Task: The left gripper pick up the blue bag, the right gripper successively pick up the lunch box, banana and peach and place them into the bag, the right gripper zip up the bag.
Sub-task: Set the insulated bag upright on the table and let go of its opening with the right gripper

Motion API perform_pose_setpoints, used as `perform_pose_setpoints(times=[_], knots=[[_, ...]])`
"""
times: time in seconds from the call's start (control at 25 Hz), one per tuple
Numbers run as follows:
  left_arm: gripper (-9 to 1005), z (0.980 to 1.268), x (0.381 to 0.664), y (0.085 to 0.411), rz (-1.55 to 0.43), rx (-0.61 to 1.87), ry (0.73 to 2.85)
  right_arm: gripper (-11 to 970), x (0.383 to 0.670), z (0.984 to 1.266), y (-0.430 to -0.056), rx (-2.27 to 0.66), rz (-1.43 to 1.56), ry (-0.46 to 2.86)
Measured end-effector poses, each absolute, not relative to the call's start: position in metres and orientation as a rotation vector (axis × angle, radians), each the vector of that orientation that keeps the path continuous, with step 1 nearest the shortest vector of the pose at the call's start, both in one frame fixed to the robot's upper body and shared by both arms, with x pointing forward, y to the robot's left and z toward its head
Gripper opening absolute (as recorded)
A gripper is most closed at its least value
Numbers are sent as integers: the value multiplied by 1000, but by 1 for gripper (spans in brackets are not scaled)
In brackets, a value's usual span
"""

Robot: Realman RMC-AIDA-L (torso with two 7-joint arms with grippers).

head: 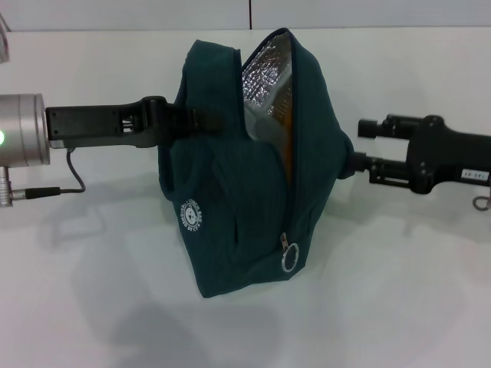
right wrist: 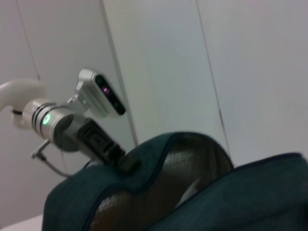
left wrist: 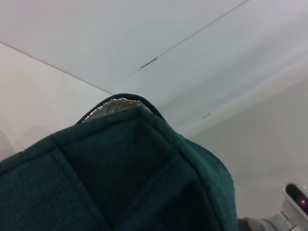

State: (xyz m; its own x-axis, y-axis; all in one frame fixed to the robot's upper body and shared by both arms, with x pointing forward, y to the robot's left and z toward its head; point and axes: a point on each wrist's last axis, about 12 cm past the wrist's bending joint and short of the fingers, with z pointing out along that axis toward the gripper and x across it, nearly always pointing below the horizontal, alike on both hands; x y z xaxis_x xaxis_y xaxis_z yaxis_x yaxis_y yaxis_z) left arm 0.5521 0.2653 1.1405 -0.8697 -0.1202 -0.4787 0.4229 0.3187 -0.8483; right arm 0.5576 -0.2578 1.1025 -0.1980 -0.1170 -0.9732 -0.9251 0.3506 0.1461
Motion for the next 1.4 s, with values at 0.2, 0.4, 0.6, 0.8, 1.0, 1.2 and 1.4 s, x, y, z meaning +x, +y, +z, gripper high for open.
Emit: perform_pose_setpoints(times=[0.2,0.4,0.6,0.8,1.0,1.2,1.4], knots=[[37,1141,552,264,-1584,267,2124,569,556,1100,-245,-1035,996,1595],[37,1141,552,264,-1585,266,2123,453,557,1101,-244,-1039,988,1585],[37,1141,552,264,-1585,265,2122,355,557,1102,-245,-1035,982,1582],[37,1141,552,265,-1585,265,2122,306,556,1104,-248,-1054,974,1568],[37,1141,552,265,-1585,264,2122,287,555,1106,-255,-1065,943,1564],[37,1141,552,265,-1585,263,2122,197,558,1108,-255,-1077,936,1558],[37,1140,551,266,-1585,261,2124,174,556,1110,-256,-1096,925,1537]])
